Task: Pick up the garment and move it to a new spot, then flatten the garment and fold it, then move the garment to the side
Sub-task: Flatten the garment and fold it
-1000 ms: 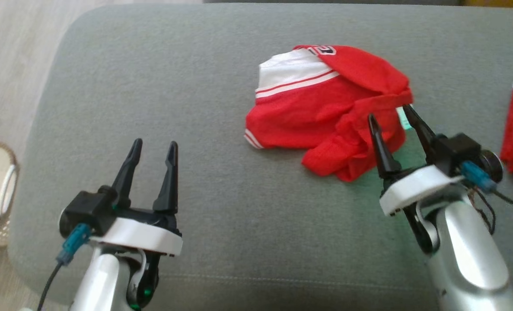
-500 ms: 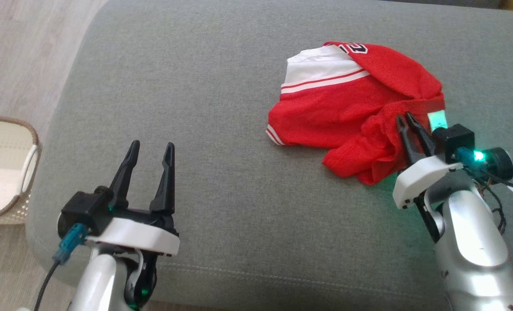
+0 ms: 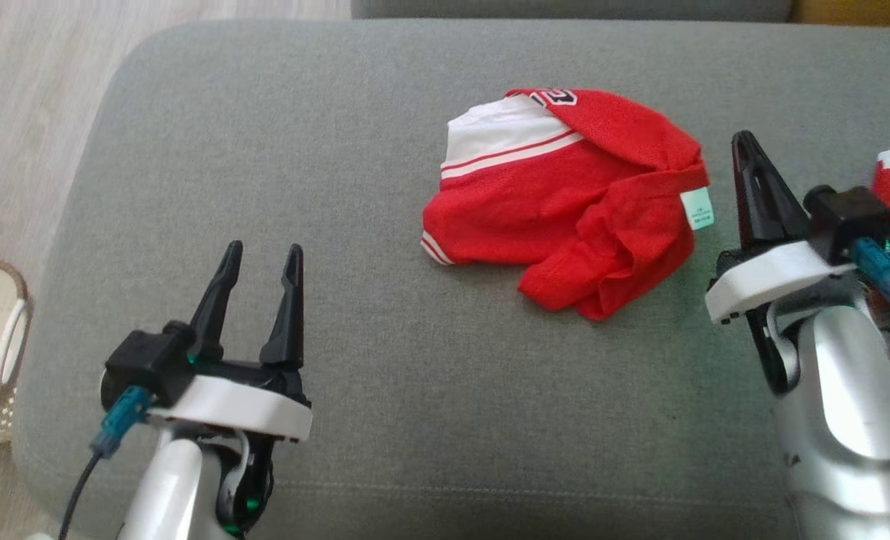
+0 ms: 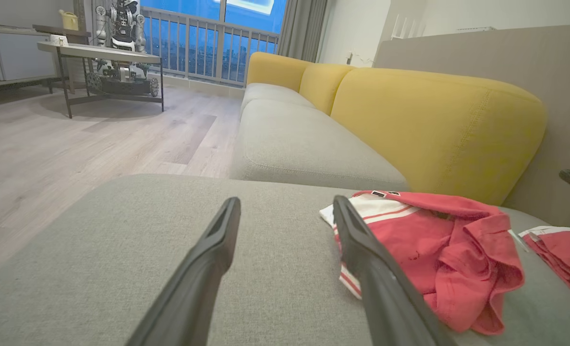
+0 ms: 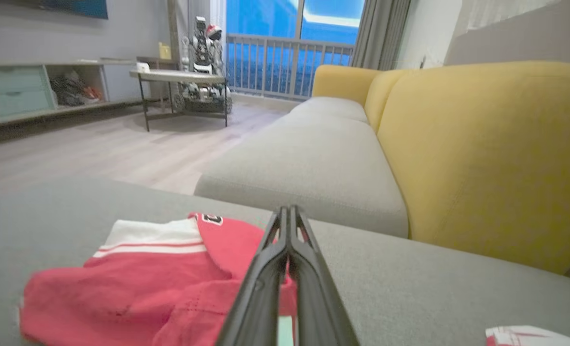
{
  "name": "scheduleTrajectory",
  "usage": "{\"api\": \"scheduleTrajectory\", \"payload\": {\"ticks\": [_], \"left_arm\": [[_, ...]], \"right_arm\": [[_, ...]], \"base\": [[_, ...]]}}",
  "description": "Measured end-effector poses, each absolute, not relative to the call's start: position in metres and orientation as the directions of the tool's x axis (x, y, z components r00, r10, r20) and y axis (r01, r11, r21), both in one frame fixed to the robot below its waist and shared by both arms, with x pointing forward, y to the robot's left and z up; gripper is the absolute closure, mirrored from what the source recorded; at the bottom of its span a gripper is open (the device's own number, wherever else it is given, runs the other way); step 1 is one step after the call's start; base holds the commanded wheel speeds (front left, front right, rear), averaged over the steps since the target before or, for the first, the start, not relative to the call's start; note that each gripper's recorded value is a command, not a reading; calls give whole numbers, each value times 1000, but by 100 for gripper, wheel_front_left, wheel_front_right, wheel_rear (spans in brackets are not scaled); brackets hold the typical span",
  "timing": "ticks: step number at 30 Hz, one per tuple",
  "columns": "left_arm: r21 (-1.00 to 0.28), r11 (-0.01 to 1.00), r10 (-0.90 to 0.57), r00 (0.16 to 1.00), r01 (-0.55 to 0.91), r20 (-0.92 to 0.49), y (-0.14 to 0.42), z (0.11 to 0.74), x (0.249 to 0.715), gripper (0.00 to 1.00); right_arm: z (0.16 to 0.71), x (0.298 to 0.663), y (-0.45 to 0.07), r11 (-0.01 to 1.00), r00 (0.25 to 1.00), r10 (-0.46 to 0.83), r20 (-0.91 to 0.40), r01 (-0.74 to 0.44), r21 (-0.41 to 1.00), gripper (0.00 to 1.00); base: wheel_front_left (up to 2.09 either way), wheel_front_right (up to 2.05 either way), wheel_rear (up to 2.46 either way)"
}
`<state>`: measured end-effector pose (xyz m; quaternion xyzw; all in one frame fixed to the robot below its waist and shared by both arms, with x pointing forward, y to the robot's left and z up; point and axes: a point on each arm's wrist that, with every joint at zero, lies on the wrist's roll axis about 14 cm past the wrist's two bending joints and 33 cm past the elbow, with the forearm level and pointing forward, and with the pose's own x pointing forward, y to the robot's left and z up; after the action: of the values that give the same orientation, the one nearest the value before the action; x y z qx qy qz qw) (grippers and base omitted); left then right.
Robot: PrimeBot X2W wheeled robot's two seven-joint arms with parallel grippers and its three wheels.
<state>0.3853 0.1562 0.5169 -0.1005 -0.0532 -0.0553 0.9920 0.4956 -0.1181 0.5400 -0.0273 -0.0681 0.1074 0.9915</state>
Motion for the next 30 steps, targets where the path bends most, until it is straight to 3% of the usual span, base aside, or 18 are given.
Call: {"api": "scheduleTrajectory", "payload": {"ticks": [6,16,17,18,19,30], "left_arm": [[-209,970,-99,986,125,132,152,522,378,0],[-212,969,-101,987,126,127,148,520,369,0],[-214,969,-101,987,126,121,148,518,367,0],[-215,969,-99,989,122,113,148,515,366,0],[-216,970,-94,990,116,106,149,513,364,0],[-212,973,-73,993,92,95,156,510,360,0]], "right_arm": [[576,466,-137,984,951,165,261,-176,19,100],[544,404,-155,983,972,124,199,-148,112,100],[538,400,-156,983,976,119,183,-142,120,93],[535,397,-158,982,978,114,173,-137,130,28],[533,396,-158,982,979,112,168,-135,133,0],[529,403,-150,978,978,134,158,-157,140,0]], "base": [[0,0,0],[0,0,0],[0,0,0],[0,0,0],[0,0,0],[0,0,0]]}}
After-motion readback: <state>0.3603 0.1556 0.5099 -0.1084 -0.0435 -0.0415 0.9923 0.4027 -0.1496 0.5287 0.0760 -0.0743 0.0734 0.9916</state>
